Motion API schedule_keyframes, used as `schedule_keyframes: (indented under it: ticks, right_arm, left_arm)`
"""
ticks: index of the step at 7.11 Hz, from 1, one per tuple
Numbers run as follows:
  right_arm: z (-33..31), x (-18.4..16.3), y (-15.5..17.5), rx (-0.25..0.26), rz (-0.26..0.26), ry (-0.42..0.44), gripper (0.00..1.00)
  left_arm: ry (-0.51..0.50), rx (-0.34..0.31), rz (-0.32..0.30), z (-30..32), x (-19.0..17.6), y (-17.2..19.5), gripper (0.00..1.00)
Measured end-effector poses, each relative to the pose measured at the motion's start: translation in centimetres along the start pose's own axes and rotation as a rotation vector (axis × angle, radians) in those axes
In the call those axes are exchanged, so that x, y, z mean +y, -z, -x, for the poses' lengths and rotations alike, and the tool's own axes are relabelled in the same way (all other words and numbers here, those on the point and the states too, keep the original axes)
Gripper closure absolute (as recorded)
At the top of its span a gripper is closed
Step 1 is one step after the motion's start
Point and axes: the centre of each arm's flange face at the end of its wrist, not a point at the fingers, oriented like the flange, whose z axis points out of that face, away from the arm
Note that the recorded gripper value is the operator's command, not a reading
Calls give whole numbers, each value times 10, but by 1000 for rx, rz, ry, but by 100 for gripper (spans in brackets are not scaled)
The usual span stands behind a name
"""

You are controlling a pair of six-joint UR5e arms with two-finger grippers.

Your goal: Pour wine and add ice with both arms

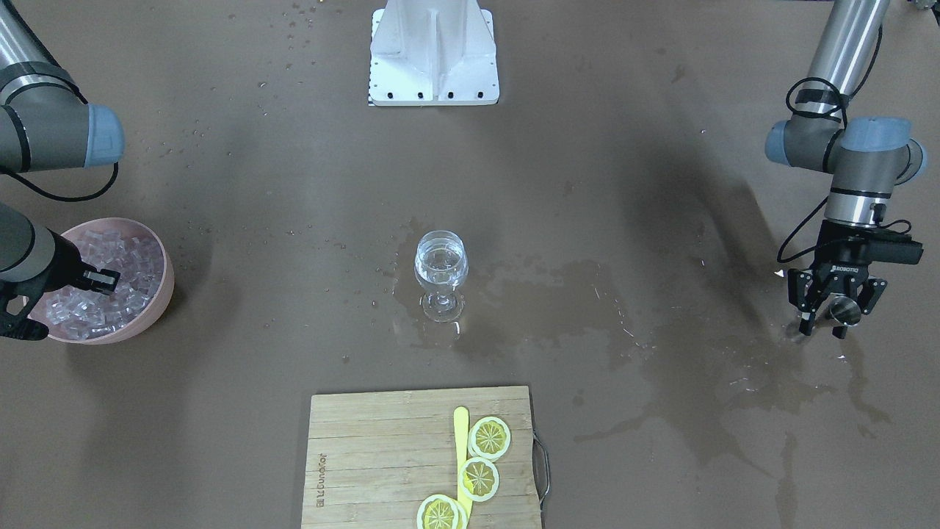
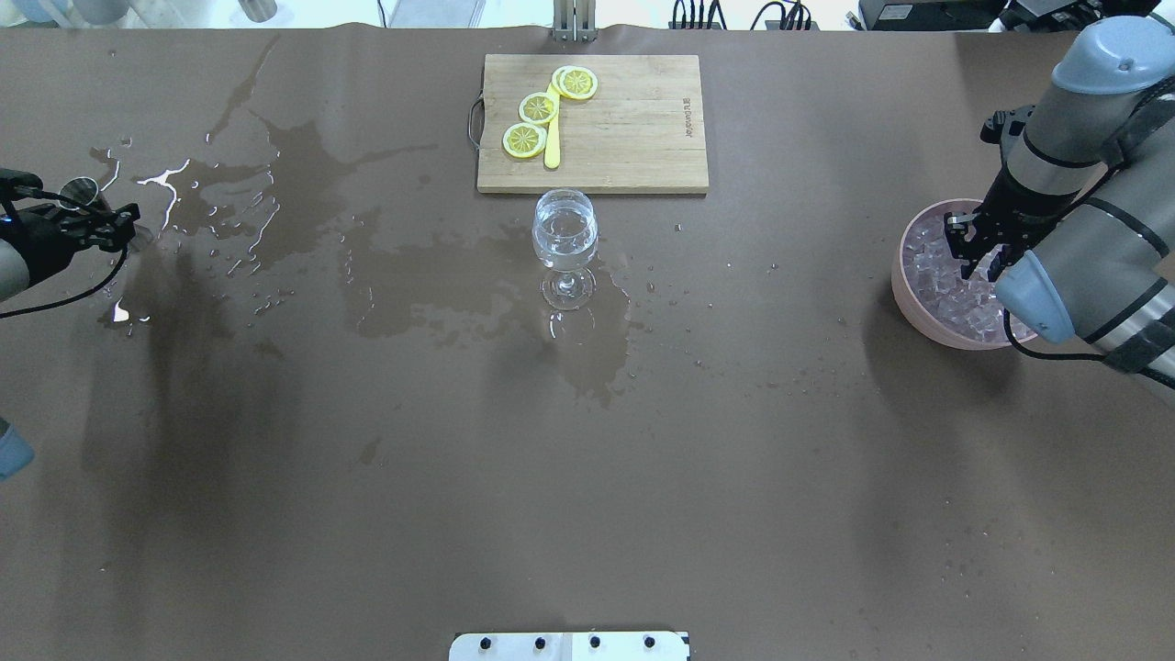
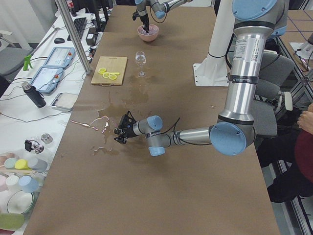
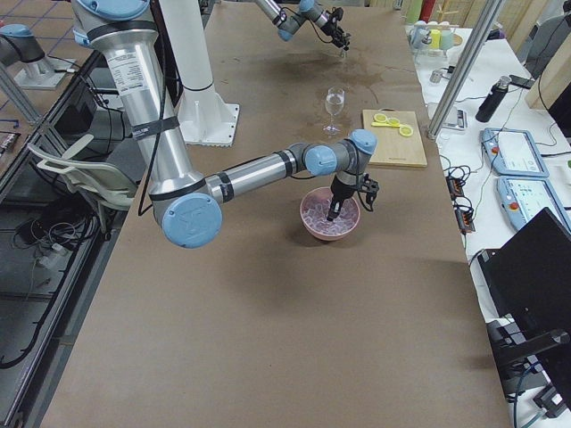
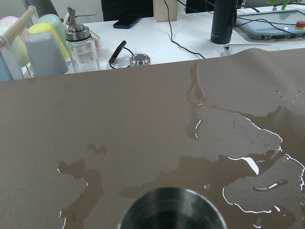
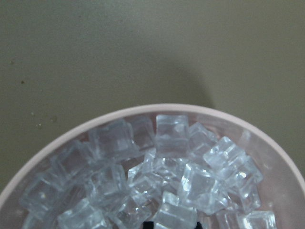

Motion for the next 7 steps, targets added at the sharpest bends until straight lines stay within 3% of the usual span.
schedule_keyframes:
  ticks: [4, 7]
  right_arm:
    - [0, 4, 37, -58, -32, -6, 65]
    - [5, 14, 59, -122, -27, 0, 65]
  left_arm:
    - [-3, 2, 13, -2, 8, -2, 55]
    - [-6, 3, 15, -2, 9, -2, 62]
